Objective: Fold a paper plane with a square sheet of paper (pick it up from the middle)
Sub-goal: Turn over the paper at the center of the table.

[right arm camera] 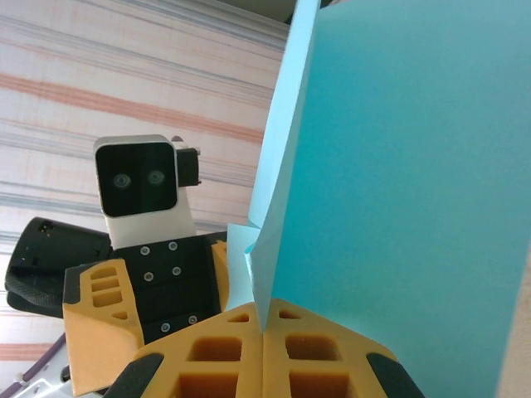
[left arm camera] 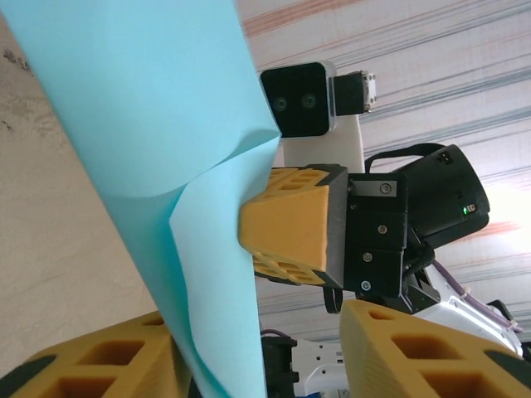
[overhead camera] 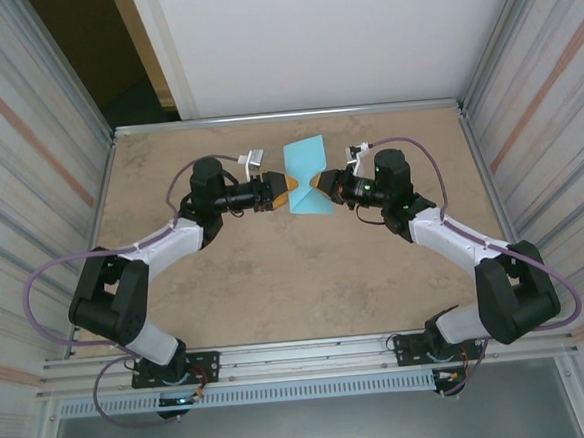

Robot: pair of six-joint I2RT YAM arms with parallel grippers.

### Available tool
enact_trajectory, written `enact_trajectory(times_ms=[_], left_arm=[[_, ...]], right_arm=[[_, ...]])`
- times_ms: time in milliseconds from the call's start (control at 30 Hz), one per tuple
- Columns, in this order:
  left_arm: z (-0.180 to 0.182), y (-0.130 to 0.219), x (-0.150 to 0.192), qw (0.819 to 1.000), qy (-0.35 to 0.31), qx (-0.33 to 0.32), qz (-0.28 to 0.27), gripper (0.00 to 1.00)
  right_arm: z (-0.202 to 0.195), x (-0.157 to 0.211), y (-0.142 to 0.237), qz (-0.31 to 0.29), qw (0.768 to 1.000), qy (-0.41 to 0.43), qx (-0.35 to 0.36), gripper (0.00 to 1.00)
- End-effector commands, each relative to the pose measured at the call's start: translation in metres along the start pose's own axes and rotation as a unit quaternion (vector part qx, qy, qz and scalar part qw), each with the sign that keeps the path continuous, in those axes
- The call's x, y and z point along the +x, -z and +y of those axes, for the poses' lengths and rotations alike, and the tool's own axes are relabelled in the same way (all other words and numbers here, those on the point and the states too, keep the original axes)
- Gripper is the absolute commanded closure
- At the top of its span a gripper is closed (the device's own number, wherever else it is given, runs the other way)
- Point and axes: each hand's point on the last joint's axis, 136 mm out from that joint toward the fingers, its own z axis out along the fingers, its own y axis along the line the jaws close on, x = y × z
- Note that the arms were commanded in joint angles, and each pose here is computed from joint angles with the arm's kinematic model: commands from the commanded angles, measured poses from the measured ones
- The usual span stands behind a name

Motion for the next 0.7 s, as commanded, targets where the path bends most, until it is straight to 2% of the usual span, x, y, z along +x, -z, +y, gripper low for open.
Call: enact_trajectory(times_ms=[0, 200, 367, 433, 667], left_arm=[[-0.012, -0.002, -0.003, 1.0, -0.016, 0.014, 0.006, 0.56], [-0.006, -0.002, -0.003, 1.0, -0.008, 0.006, 0.009, 0.71], [0.001, -0.002, -0.002, 1.0, -0.001, -0.001, 0.013, 0.85], [0.005, -0.002, -0.002, 1.0, 0.001, -0.009, 0.014, 0.9], [0.032, 0.008, 0.002, 0.998, 0.0, -0.068, 0.017, 0.95]], right_arm=[[0.007, -0.001, 0.004, -0.001, 1.0, 0.001, -0.013, 0.95], [0.005, -0.002, 0.004, 0.0, 1.0, -0.001, -0.011, 0.93], [-0.004, 0.001, 0.005, 0.01, 1.0, 0.003, 0.011, 0.83], [-0.012, 0.002, 0.009, 0.009, 0.999, 0.004, 0.033, 0.75], [-0.047, -0.009, 0.039, -0.029, 0.992, -0.006, 0.125, 0.46]])
